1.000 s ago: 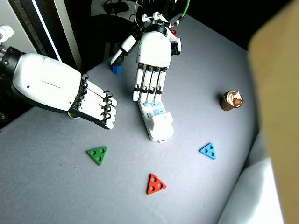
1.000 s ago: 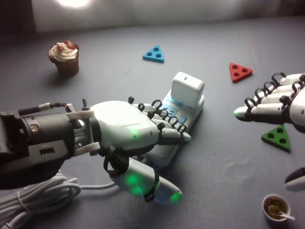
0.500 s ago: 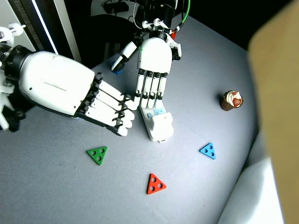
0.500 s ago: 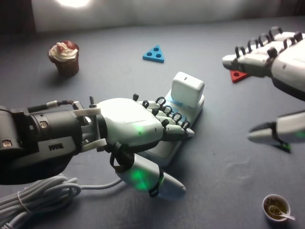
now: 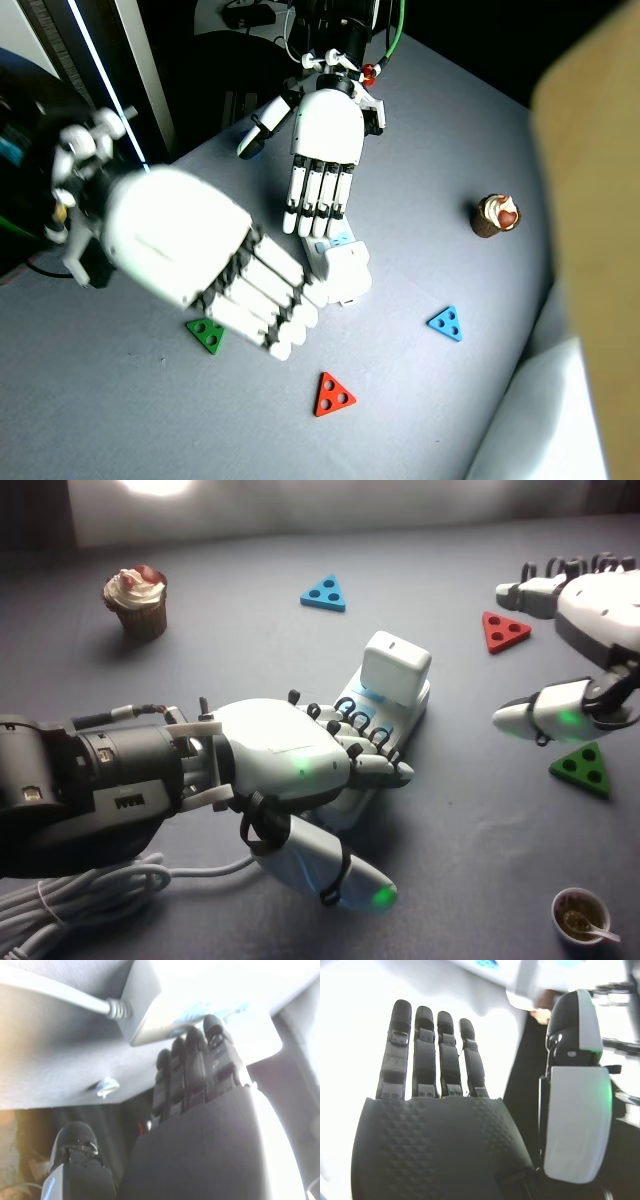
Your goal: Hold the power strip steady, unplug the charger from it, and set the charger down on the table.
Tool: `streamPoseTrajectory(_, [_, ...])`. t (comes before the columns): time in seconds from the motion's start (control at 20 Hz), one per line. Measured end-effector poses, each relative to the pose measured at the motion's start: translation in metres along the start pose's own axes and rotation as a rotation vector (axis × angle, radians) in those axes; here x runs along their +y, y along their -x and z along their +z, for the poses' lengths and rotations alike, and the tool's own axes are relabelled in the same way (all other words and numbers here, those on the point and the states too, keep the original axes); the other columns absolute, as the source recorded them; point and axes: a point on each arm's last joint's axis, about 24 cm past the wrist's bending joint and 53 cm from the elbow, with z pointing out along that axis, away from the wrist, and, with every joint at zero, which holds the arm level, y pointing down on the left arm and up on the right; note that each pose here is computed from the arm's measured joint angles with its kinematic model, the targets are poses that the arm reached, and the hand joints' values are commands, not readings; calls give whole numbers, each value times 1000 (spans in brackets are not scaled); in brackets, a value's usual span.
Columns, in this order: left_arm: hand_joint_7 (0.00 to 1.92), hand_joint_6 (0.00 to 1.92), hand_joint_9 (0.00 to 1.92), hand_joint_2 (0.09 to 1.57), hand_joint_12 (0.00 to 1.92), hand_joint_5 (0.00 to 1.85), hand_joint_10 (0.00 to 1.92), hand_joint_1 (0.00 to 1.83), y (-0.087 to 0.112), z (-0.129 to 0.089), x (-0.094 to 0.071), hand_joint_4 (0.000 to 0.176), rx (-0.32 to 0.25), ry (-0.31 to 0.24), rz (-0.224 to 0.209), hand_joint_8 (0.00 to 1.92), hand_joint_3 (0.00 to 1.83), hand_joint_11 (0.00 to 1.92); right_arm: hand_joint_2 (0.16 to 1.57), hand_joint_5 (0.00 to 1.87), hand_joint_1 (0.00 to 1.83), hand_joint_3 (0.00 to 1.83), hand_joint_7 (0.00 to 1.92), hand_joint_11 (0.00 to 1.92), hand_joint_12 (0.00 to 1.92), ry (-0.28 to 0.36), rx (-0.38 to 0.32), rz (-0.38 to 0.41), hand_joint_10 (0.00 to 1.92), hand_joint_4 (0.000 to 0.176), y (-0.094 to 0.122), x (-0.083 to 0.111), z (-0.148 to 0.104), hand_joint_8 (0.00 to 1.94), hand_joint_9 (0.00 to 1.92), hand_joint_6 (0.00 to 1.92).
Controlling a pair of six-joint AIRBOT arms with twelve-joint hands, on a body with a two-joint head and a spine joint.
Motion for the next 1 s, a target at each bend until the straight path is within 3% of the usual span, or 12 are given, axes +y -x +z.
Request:
streamPoseTrajectory(0.1, [217,1,204,1037,173,177,3,84,-3,1,-1,0,2,-6,-3,3,0,90,961,270,888,5,304,164,473,-15,34,34,4,0,-10,-2,4,6,301,4])
streamPoseTrajectory(0.4, [193,2,181,1039,162,161,0,73,-7,0,1,0,6,-7,-8,1,0,75,977,282,925,4,304,140,481,13,66,75,4,0,-26,15,20,5,291,4])
streamPoseTrajectory(0.55, [201,5,180,1034,161,167,5,85,-7,0,1,0,7,-6,-9,6,0,79,989,295,876,5,305,130,491,-8,113,140,2,0,-41,18,25,4,288,6])
streamPoseTrajectory(0.7, [190,0,170,1032,153,155,0,85,-7,0,1,0,8,-5,-10,0,0,67,1004,333,852,1,355,136,540,22,105,143,3,0,-40,32,30,3,333,2])
streamPoseTrajectory(1.0, [189,8,173,1026,147,160,5,83,-7,0,2,0,10,-2,-10,6,0,69,1003,394,888,8,425,177,583,18,104,153,1,0,-45,34,38,0,407,1])
